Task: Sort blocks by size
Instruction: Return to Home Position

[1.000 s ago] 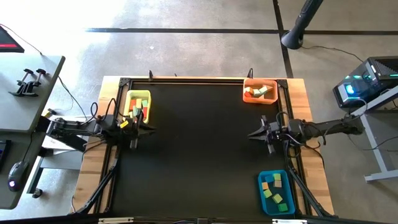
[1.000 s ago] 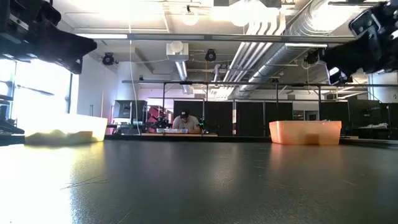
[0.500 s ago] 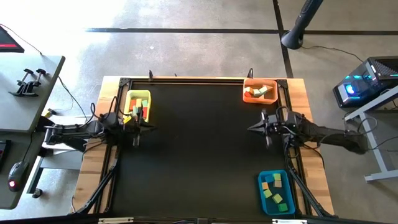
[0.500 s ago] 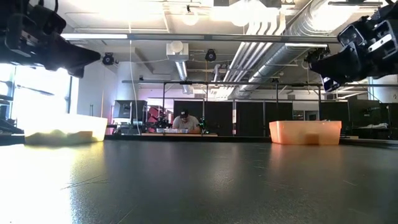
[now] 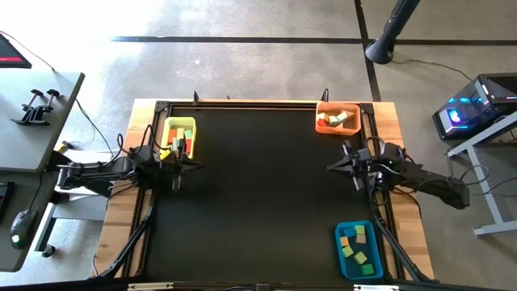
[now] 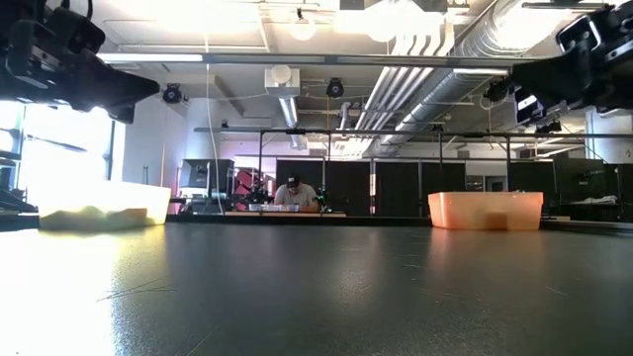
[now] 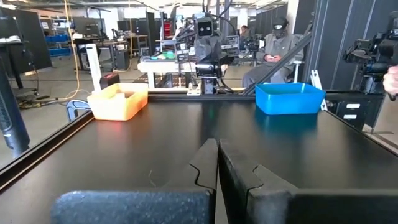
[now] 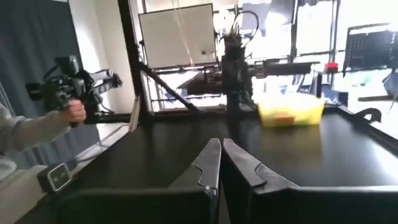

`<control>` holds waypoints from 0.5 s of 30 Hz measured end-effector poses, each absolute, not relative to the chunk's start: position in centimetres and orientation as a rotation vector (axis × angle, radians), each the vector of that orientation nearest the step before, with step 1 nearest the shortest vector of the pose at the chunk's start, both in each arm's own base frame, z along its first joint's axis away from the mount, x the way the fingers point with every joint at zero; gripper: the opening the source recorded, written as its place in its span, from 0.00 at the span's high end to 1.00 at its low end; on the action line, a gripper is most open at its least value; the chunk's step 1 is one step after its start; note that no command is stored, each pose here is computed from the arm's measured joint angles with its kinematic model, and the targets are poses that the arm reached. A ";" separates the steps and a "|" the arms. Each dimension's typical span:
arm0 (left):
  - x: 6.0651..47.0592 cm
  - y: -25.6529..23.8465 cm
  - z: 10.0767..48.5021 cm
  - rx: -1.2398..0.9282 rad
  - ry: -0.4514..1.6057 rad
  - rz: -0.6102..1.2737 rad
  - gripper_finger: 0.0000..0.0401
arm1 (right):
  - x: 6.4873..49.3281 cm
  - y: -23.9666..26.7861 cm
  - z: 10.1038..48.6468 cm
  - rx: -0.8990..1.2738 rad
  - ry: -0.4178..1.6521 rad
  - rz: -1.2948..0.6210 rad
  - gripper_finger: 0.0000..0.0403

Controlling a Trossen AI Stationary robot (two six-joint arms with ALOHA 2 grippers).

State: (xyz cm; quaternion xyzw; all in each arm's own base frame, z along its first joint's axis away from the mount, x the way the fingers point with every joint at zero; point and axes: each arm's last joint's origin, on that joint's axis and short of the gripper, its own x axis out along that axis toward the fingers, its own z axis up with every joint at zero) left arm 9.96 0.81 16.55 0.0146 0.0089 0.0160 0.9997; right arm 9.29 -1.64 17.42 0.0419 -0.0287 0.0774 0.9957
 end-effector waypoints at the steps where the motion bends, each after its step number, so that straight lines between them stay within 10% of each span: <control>1: 10.0 0.8 16.6 0.029 0.017 0.031 1.00 | 9.3 -1.8 17.4 0.087 -0.051 0.142 0.99; 15: 10.0 0.8 16.5 0.029 0.024 0.032 1.00 | 9.6 -1.8 17.0 0.130 -0.027 0.082 0.99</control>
